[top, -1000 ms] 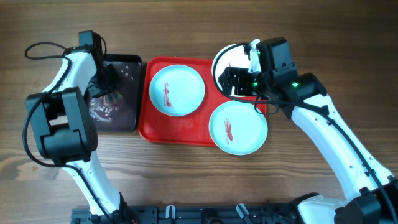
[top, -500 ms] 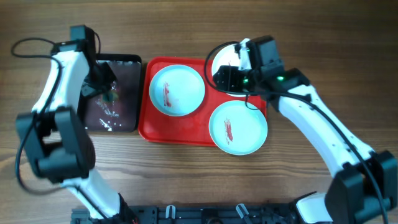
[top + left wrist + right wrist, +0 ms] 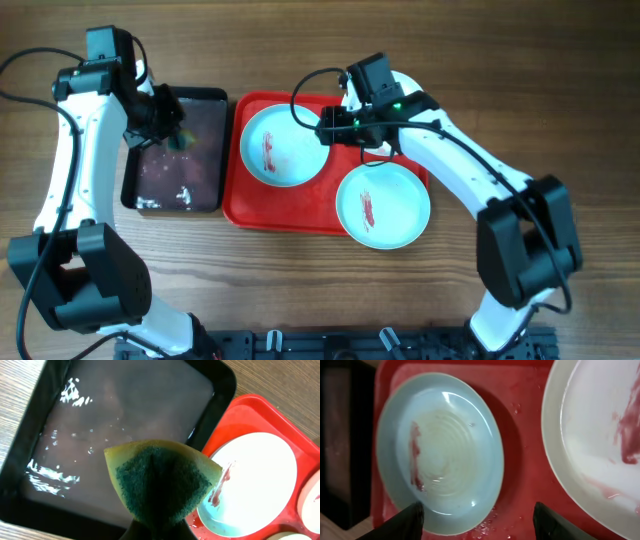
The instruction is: Clean dirty plates on tray and stack at the side
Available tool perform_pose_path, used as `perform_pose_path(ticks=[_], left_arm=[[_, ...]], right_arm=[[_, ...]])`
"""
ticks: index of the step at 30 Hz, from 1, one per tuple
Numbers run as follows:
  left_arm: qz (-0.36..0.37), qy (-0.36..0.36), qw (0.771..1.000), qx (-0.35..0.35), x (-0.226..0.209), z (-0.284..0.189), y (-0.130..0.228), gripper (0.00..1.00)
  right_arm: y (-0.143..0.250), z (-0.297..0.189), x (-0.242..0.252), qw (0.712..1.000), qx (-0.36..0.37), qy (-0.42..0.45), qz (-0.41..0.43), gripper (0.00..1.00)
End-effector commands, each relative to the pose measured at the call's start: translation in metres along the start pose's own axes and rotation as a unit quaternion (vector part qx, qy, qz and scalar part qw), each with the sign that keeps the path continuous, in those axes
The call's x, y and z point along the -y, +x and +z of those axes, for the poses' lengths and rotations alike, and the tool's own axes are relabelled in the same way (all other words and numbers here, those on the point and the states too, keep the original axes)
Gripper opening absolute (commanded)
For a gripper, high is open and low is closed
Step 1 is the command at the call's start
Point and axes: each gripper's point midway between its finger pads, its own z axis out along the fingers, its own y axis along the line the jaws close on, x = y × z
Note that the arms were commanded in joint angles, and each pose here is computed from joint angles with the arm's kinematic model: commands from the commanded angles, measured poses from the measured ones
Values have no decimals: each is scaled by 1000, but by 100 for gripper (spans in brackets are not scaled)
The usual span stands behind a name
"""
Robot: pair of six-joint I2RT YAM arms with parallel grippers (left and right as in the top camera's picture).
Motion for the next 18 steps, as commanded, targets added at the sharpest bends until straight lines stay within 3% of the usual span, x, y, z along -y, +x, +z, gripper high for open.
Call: perform_pose_path(ticks=[1,12,15,18], left_arm=[[50,19,999,7,16,-8,1,4],[87,31,995,27,45,-5,1,4],[94,35,994,30,51,-5,1,4],[105,40,993,35,60,-4,2,4]], right_arm=[[5,21,14,999,-19,27,14,68],[7,40,6,999,-13,27,-17,45],[10,46,5,999,-8,44,-27,31],[15,53,0,998,-10,47,-35,24]])
